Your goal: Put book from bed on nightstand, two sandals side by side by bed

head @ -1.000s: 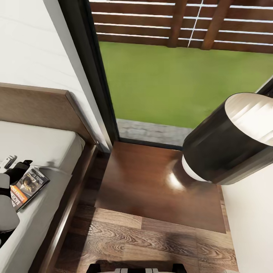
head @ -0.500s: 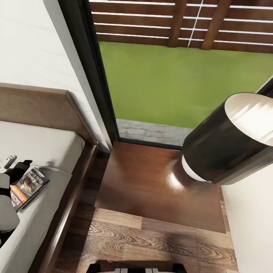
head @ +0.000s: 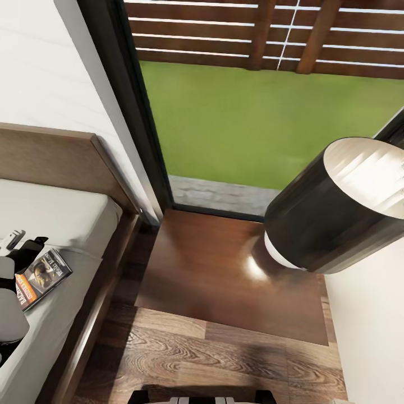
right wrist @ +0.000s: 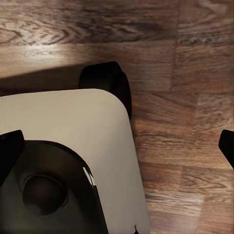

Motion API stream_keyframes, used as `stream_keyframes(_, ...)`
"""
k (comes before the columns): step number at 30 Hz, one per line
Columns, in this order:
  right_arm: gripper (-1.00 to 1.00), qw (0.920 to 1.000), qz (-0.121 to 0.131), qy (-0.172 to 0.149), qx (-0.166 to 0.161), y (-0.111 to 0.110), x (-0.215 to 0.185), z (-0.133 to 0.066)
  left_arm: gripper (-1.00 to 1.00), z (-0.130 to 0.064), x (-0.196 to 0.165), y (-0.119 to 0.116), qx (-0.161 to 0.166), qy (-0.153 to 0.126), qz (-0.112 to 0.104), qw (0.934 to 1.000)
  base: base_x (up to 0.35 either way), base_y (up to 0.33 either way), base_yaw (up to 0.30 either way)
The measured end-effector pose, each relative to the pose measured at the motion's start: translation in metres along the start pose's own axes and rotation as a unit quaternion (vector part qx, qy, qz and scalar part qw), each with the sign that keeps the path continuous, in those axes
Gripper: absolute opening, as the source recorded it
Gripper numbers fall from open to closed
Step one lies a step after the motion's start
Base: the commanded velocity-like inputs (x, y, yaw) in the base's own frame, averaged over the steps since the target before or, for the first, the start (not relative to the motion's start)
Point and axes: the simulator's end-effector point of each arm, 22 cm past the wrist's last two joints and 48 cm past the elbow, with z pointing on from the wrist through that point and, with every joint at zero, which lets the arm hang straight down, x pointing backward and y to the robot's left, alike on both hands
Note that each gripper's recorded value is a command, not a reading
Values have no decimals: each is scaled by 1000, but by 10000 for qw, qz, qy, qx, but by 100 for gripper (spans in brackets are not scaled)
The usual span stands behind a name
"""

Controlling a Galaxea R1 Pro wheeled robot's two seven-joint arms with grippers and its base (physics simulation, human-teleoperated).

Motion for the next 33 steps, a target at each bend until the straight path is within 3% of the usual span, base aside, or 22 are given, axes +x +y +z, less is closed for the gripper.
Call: stream_keyframes(33,100,10000,0,1,1,1,0,-5,100,-4,-4,-1,-6,-6,1,10000,0,0,0)
